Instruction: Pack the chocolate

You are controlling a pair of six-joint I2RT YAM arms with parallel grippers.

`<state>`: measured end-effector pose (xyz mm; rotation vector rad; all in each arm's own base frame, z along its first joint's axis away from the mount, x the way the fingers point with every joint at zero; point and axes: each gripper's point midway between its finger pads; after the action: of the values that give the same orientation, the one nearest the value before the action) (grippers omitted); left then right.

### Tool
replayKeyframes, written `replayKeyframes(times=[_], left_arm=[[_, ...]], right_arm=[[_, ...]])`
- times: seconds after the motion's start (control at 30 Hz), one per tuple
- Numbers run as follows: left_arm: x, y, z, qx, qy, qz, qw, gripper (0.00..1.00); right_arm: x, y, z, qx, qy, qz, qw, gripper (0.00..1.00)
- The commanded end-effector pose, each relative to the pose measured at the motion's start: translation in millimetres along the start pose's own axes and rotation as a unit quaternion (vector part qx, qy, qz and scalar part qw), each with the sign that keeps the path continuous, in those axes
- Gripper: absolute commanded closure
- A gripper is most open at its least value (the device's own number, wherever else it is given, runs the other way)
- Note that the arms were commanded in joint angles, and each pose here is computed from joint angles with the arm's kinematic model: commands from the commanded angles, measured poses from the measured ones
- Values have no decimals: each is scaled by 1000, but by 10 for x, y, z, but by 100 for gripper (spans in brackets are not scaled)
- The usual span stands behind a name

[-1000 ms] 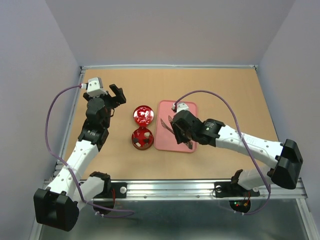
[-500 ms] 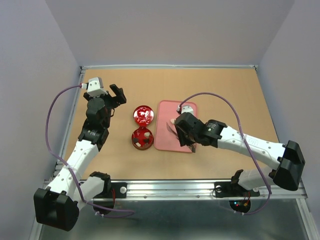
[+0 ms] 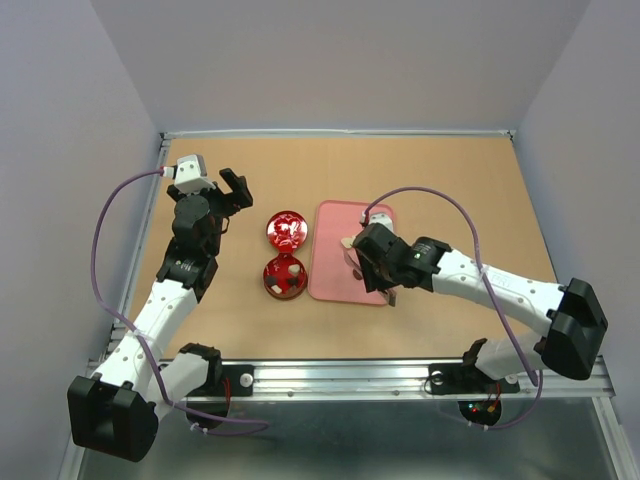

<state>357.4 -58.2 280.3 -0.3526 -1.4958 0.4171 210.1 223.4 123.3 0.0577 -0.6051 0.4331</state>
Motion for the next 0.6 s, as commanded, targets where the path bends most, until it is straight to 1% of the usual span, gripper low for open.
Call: replayKeyframes(times=[0.0, 0.33, 0.57], left_arm=[[289, -185, 14, -24, -35, 13, 999, 1], [282, -167, 7, -20, -35, 12, 999, 1], [265, -159, 1, -18, -34, 10, 999, 1]], right_arm=[[81, -20, -63, -3, -12, 6, 1000, 53], [258, 45, -162, 13, -25, 22, 999, 53], [274, -22, -267, 5, -17, 29, 999, 53]])
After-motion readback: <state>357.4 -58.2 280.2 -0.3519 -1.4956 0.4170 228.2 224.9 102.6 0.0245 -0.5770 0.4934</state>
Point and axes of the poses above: each gripper's point midway between its finger pads, its own z axis back along the fingers, its own y axis along the line the jaws close on, x = y × z, and after that the axes turned 10 degrees about z, right-handed
